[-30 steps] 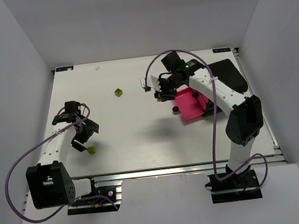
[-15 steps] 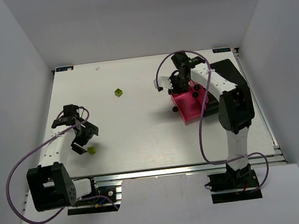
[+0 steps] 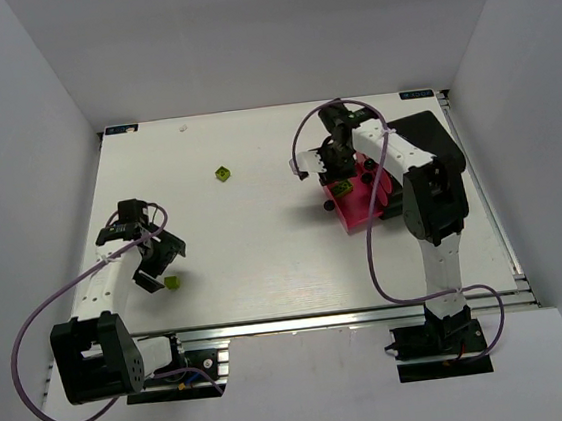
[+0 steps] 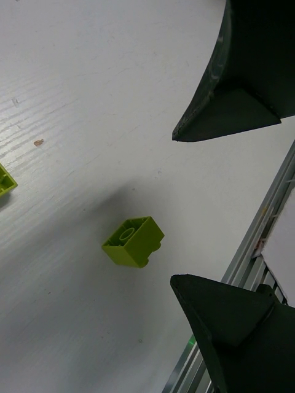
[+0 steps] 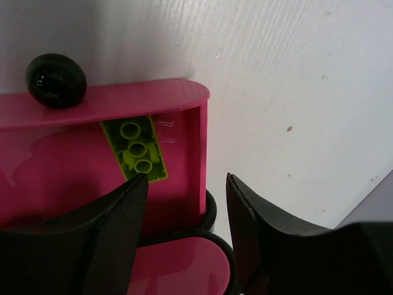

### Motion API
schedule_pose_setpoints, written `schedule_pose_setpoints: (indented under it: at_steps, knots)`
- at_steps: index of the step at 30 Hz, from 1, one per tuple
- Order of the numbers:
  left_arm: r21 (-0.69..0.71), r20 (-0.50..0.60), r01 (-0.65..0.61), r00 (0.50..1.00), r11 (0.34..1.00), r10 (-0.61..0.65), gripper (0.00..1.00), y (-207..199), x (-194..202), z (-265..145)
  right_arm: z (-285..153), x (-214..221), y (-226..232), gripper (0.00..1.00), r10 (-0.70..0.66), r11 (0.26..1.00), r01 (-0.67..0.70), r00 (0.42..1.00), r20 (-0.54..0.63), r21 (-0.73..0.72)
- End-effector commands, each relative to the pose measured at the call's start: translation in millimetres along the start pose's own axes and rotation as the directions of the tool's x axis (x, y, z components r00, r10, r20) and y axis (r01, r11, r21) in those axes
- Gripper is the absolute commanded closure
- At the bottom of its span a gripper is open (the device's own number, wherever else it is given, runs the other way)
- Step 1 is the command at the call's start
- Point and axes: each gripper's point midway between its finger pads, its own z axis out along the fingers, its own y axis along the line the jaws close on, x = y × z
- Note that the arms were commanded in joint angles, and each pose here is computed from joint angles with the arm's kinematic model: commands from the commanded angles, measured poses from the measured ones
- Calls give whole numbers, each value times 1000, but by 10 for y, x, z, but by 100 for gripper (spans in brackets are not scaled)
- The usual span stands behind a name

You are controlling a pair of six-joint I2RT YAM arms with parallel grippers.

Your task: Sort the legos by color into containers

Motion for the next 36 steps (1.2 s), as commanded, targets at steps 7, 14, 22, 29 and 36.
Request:
schedule_pose_setpoints:
  at_steps: [7, 14, 22, 29, 36]
  knots:
    - [1, -18, 8, 1000, 1000, -8, 2, -1, 17, 13, -611, -268, -363, 41, 96, 983, -116, 985, 143, 144]
    - [-28, -63, 28, 998, 999, -30, 3, 60, 136, 150, -1098, -710, -410, 40, 194, 944, -276, 908, 371, 181]
    - [-102, -62, 46, 997, 994, -53, 12, 199, 155, 317, -1236, -786, -235, 39, 233, 924, -337, 870, 436, 179]
    - [-143, -54, 53, 997, 988, -61, 38, 186, 61, 492, -1289, -835, -15, 39, 269, 916, -375, 839, 473, 145]
    - [-16, -37, -16, 999, 1000, 16, 92, -90, -117, 354, -1368, -821, 117, 39, 294, 897, -416, 814, 502, 151]
